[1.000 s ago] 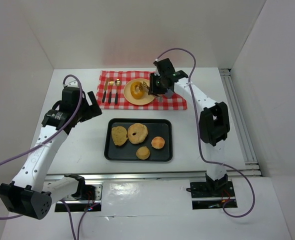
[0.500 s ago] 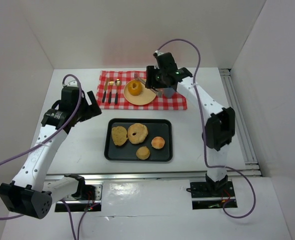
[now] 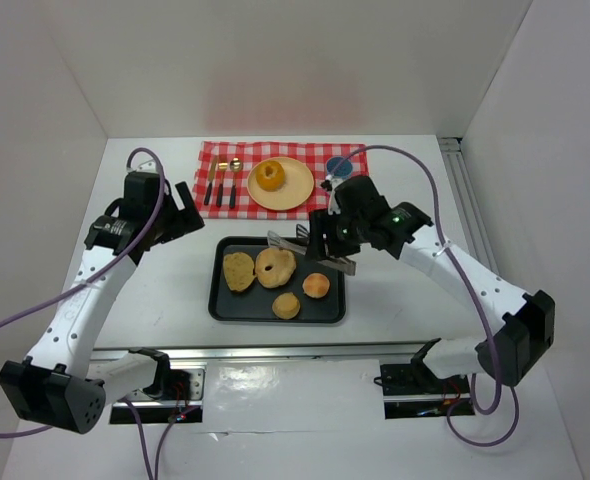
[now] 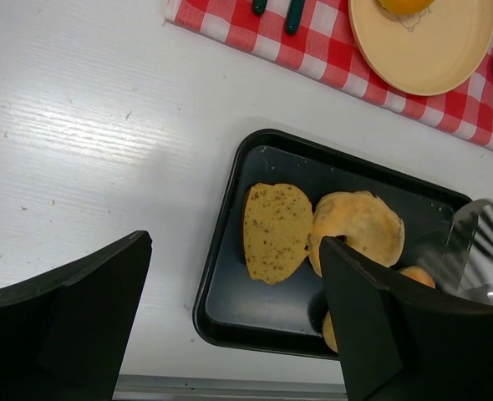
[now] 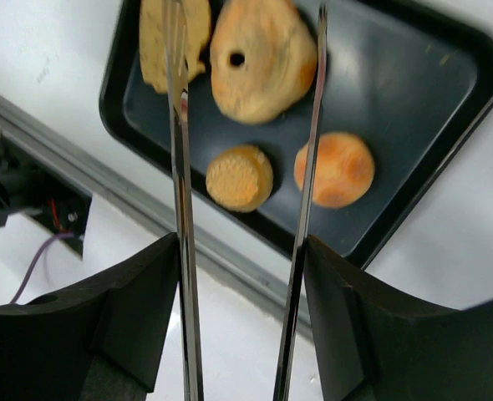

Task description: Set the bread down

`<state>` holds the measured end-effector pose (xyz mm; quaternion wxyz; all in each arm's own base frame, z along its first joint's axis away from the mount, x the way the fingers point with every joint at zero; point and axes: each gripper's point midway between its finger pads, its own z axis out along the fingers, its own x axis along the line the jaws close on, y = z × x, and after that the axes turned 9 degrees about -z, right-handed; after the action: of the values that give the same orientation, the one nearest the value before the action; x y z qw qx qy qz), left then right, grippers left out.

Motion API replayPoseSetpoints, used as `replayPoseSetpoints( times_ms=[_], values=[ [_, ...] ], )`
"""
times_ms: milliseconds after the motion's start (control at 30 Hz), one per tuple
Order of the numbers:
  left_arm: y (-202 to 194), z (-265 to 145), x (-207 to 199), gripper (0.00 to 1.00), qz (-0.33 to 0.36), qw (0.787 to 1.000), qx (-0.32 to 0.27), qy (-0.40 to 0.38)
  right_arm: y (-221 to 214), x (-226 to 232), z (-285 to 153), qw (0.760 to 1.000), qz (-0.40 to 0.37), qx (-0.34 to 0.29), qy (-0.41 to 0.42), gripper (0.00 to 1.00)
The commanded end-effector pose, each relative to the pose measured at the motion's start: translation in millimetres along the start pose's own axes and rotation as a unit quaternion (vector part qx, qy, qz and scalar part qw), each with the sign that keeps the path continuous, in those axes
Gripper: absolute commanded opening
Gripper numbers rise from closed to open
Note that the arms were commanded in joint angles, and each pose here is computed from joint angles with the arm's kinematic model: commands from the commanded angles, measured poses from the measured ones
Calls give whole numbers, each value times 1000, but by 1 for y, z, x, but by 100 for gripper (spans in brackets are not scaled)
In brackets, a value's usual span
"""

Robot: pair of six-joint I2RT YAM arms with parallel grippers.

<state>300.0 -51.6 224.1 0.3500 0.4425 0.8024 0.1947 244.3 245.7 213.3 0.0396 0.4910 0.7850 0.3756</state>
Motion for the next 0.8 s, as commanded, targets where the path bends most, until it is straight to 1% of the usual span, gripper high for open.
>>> replayPoseSetpoints(
  times_ms=[0,133,267,467,567,600,633,700,733,767],
  values=[
    [15,-6,-13,94,-3,999,-20,-26,-26,13,0,999,23,42,25,67],
    [14,-6,-14,94,-3,999,-17,-30,-42,15,6,997,23,67,24,68],
    [13,-4,-13,94,-3,999,-17,-30,-58,12,24,994,17,103,13,68],
    [13,-4,-13,94,-3,999,-17,-30,-62,5,44,993,4,118,5,68],
    [13,-4,-13,94,-3,999,-17,-30,-57,1,49,993,2,116,-8,64],
    [13,-4,-13,94,-3,999,-17,-30,-51,2,48,994,1,107,-10,56],
    [13,-4,-13,94,-3,999,-17,-30,-50,0,46,994,-4,108,-17,50],
    [13,-4,-13,94,-3,999,-17,-30,-37,-2,35,995,-8,92,-34,40],
    [13,-4,-13,94,-3,999,-17,-30,-32,-4,31,995,-9,89,-43,31],
    [13,-4,-13,94,-3,999,-17,-30,-25,-5,24,996,-15,78,-50,29]
  ],
)
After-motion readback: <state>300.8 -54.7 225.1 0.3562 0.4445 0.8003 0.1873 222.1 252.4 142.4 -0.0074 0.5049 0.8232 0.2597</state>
